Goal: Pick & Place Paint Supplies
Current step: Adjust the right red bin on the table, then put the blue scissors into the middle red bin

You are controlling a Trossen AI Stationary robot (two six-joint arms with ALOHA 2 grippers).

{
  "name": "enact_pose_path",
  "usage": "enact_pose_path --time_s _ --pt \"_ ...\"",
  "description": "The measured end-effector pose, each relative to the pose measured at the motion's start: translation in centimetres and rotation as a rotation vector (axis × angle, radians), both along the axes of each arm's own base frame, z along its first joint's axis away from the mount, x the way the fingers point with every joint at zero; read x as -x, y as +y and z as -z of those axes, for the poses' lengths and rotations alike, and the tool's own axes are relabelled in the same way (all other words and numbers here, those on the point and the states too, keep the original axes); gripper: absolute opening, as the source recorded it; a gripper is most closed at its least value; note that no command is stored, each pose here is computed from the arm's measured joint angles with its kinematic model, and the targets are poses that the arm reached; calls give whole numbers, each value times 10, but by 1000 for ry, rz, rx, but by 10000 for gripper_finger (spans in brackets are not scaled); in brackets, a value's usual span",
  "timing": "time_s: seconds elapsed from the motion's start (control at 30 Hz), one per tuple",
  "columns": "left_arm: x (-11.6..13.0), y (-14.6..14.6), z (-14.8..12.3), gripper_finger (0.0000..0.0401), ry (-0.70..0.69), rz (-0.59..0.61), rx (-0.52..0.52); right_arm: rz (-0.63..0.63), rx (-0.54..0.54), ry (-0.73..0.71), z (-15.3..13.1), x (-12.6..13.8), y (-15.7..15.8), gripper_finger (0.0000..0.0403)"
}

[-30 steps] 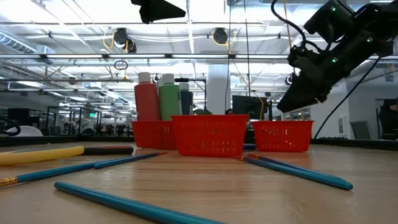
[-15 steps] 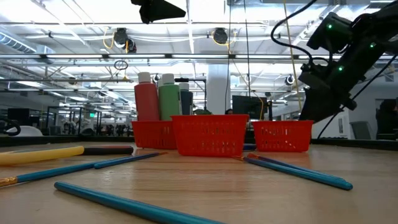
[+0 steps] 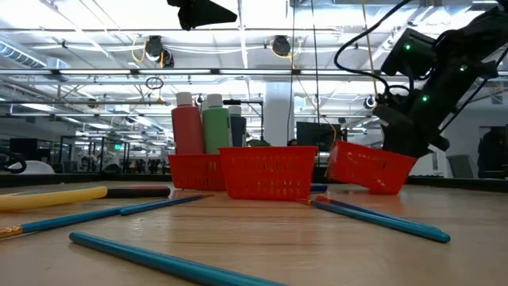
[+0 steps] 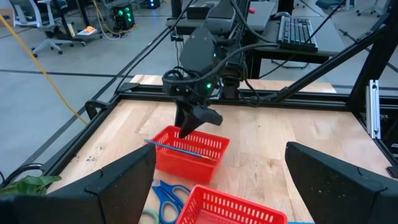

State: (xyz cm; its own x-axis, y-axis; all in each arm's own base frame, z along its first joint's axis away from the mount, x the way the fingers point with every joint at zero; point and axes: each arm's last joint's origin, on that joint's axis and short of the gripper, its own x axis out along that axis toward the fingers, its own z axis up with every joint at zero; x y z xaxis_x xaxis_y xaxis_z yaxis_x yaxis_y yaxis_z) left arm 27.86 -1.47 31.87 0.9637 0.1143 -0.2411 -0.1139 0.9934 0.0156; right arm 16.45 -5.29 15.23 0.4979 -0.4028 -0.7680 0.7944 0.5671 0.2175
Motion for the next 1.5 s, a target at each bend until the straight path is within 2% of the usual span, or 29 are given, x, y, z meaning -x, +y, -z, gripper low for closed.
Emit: enact_pose_path --time_s 0.3,0.4,0.6,0.77,0.87,1.07,1.33,1.5 --pt "0 0 0 365 0 0 0 -67 63 -33 -11 4 1 11" --pt "0 0 0 365 0 0 0 -40 52 -21 -12 9 0 14" --pt "0 0 0 365 0 0 0 113 0 46 -7 22 -7 6" --pt "0 0 0 365 0 0 0 233 -18 26 -7 24 -9 8" --pt "0 0 0 365 0 0 0 253 -24 12 -7 24 -9 9" --pt "0 0 0 365 0 0 0 251 -15 -39 -9 20 -11 38" --pt "0 0 0 365 0 0 0 207 32 -101 -15 14 -13 126" --pt "0 0 0 365 0 0 0 76 164 -165 -25 4 -16 167"
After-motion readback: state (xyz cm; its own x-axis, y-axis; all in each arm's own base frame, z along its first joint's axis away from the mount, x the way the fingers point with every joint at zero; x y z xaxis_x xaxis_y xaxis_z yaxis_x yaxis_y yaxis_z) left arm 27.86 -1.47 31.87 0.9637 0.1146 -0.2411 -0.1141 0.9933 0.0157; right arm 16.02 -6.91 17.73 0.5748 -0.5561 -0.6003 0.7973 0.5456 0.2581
